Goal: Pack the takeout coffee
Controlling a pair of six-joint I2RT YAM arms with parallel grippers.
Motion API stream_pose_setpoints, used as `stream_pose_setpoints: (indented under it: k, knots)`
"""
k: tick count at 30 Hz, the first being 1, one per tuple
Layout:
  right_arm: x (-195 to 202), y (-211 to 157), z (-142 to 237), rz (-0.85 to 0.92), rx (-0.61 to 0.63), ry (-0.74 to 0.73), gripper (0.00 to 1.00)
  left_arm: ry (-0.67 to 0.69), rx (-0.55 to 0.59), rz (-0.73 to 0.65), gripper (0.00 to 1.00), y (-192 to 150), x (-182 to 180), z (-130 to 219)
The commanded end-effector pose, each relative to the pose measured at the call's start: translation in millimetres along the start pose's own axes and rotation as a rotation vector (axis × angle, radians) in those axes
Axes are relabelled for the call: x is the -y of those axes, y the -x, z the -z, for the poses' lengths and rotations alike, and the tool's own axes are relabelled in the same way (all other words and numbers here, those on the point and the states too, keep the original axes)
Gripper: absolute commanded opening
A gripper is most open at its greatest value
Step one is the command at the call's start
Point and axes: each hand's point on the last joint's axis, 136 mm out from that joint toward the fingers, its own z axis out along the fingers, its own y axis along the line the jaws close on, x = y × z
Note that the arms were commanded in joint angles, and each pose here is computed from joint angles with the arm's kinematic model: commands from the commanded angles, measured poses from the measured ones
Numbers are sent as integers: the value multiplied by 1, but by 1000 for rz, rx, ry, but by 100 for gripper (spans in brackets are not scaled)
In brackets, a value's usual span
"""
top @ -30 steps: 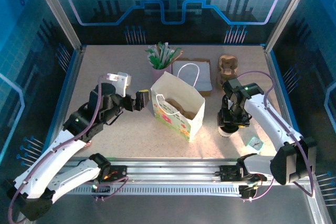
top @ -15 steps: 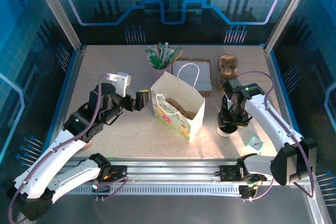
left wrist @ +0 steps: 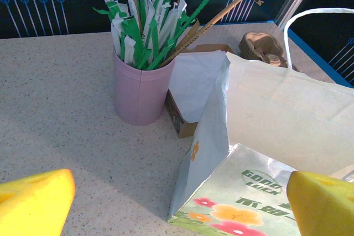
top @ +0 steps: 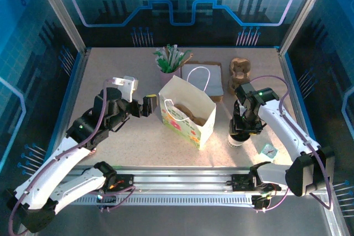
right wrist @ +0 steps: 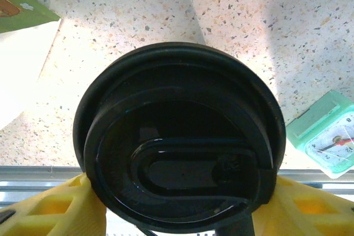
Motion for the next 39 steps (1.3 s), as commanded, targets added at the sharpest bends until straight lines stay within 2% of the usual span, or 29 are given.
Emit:
stream_pose_setpoints:
  k: [1,9,16,26,33,35,39]
  knots:
    - [-4,1,-1,20,-6,6,59,-3,34,-8,99,9,0,6]
    - [-5,3,-6,20,-11,1,52,-4,35,-10,99,8,0,6]
    - [-4,2,-6,22,-7,-4,41,-4,35,-12,99,8,0,6]
    - [-4,4,-9,19,-4,-12,40,-5,32,-13,99,7,0,5]
    - [-3,7,-8,12,20,-17,56,-4,32,-14,99,7,0,5]
    - [-3,7,-7,16,31,-15,69,-5,32,-14,99,7,0,5]
    - [-2,8,-3,16,44,-17,79,-5,32,-14,99,7,0,4]
